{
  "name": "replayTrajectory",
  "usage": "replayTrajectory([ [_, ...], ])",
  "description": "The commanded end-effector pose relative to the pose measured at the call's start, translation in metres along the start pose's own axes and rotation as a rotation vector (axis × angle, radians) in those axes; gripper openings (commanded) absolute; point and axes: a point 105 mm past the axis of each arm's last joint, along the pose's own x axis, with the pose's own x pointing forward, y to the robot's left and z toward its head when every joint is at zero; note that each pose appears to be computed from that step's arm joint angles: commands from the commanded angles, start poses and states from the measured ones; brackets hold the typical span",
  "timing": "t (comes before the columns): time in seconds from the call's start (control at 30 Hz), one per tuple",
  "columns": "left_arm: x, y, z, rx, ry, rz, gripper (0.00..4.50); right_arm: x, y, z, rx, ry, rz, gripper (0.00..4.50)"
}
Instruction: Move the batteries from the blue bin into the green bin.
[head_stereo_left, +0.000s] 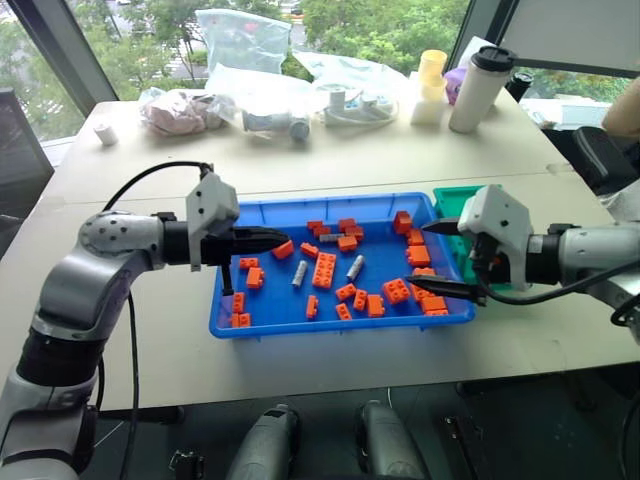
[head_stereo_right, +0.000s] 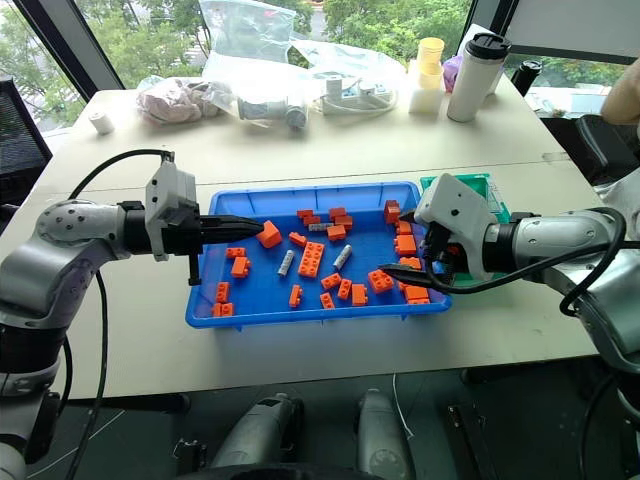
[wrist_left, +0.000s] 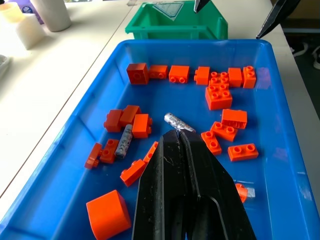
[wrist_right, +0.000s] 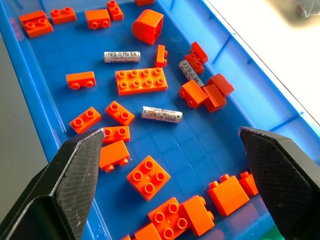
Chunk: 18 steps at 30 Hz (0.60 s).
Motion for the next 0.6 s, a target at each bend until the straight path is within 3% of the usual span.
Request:
replayTrajectory([
  [0.03, -0.006, 0.000, 0.010, 0.028, -0.020, 0.013, 0.00, 0.002, 0.002, 0.009, -0.041, -0.028, 0.012, 4.45],
  [0.53, -0.009, 0.000, 0.012, 0.024, -0.030, 0.039, 0.00, 0.013, 0.004, 0.012, -0.075, -0.035, 0.066, 4.45],
  [0.6, -0.010, 0.002, 0.011, 0.025, -0.029, 0.047, 0.00, 0.027, 0.007, 0.019, -0.101, -0.067, 0.111, 4.45],
])
